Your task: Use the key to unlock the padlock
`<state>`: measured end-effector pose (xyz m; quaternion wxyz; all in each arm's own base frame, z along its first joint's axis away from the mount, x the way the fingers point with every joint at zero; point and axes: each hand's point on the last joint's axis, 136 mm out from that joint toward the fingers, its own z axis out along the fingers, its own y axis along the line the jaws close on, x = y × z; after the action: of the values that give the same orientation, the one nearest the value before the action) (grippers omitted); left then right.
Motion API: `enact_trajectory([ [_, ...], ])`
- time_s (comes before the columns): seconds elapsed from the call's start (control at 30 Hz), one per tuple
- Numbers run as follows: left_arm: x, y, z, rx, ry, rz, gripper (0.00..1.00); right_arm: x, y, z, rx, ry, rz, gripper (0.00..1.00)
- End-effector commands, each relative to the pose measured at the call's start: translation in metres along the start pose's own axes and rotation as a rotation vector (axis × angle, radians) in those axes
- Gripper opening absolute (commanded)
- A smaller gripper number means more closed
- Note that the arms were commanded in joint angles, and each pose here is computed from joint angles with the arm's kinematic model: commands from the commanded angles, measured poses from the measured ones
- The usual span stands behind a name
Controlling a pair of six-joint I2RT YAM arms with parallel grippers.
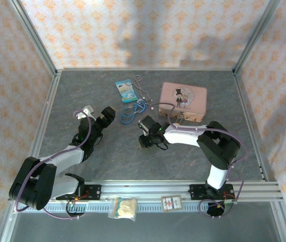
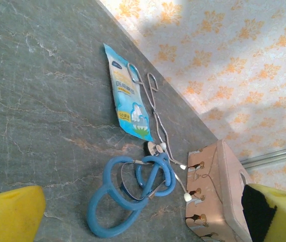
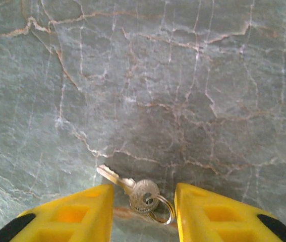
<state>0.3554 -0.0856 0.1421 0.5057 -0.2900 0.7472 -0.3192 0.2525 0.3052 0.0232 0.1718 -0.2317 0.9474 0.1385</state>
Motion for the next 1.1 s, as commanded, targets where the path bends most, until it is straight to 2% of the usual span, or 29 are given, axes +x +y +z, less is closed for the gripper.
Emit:
enact_trajectory([
  [0.0,-0.009,-0.01,-0.001,0.032,-0.025,-0.007,0.99,0.031,-0.016,-0.002,0.084,0.092,0.006,0.37],
  [0.13,-0.01,-0.014,0.0,0.041,-0.02,-0.007,0.99,0.033,-0.013,0.004,0.09,0.101,-0.004,0.35],
  [0.23,-0.01,-0.014,0.001,0.041,-0.019,-0.007,0.99,0.032,-0.013,0.008,0.093,0.1,-0.004,0.27],
  [0.33,-0.008,-0.015,0.0,0.051,-0.01,-0.013,0.99,0.029,-0.012,0.01,0.091,0.091,0.008,0.15],
  [0.43,-0.006,-0.014,0.0,0.046,-0.005,-0.041,0.99,0.022,-0.005,0.006,0.062,0.063,0.028,0.08],
  [0.5,-0.006,-0.013,-0.002,0.051,-0.009,-0.073,0.99,0.013,-0.001,0.0,0.036,0.029,0.047,0.0],
  [0.67,-0.003,-0.026,-0.01,0.152,-0.014,-0.187,0.99,-0.015,0.006,-0.023,-0.104,-0.067,0.149,0.0],
  [0.87,0.014,-0.052,-0.012,0.237,0.04,-0.26,0.95,-0.053,0.008,-0.061,-0.284,-0.201,0.275,0.0],
  [0.97,0.028,-0.068,-0.011,0.279,0.081,-0.281,0.94,-0.069,0.008,-0.077,-0.315,-0.263,0.311,0.0],
  [1.07,0.04,-0.087,-0.01,0.335,0.118,-0.283,0.88,-0.081,0.009,-0.09,-0.333,-0.328,0.344,0.0],
])
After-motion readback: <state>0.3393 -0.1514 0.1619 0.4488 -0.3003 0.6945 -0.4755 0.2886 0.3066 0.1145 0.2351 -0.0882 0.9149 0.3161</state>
